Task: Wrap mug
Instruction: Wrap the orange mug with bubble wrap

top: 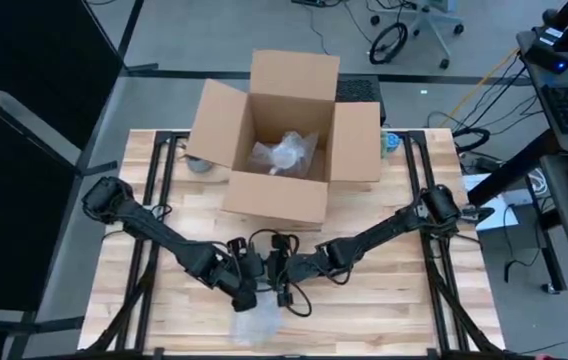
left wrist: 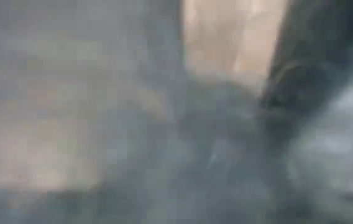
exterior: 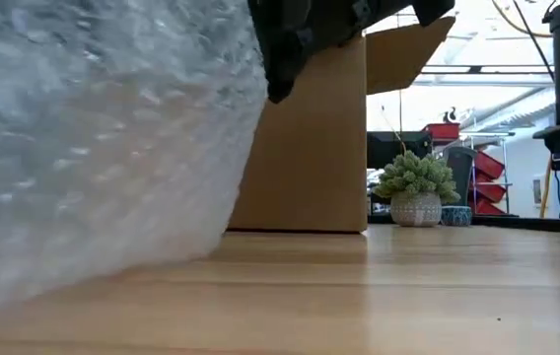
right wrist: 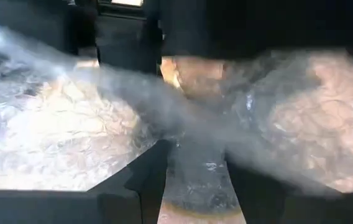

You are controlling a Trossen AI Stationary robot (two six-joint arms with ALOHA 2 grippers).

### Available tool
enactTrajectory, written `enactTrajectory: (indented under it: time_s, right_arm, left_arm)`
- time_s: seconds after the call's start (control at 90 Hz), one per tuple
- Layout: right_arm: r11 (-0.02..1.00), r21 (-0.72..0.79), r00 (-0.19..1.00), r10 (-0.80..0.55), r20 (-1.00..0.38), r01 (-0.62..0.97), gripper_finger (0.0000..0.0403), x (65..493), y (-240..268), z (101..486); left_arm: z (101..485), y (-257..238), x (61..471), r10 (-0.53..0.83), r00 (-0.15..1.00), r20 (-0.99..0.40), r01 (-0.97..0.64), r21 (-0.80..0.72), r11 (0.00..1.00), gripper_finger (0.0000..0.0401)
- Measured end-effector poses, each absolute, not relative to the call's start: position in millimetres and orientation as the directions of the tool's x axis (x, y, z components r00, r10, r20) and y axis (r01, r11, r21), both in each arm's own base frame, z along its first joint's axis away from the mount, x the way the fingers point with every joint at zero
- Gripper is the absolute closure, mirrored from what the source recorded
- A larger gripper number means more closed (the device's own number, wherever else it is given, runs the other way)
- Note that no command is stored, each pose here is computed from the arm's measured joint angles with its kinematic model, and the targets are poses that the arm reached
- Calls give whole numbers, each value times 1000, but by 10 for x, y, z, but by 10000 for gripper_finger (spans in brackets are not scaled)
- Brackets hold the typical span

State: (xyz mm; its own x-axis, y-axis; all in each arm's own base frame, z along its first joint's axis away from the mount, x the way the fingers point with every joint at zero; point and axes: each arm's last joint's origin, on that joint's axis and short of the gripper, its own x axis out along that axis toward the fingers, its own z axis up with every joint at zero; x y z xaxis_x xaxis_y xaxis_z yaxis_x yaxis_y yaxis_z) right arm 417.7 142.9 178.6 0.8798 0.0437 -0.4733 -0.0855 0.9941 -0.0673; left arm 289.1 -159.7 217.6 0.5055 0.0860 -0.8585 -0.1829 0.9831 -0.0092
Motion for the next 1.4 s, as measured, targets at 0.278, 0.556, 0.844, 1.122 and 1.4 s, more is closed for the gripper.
enactTrajectory:
  time_s: [0.278,0.556,0.844,1.122,1.4]
  right_arm:
    - [993,-71,880,46,-473,-90,250,4176,1431,1779]
    - [993,-74,878,44,-476,-90,250,4176,1429,1765]
    - [991,-90,878,43,-477,-98,250,4175,1428,1762]
    - [991,-92,878,43,-477,-99,250,4175,1427,1760]
    - [991,-92,878,43,-476,-99,250,4176,1427,1761]
  left_arm:
    - [2431,-1598,2835,110,518,-848,-187,13,982,263]
    - [2641,-1639,2777,133,491,-861,-170,55,984,263]
    - [2746,-1689,2736,152,532,-833,-124,101,987,263]
    - [2914,-1653,2670,191,610,-769,-155,120,981,263]
    - [2792,-1620,2778,168,671,-722,-174,67,982,263]
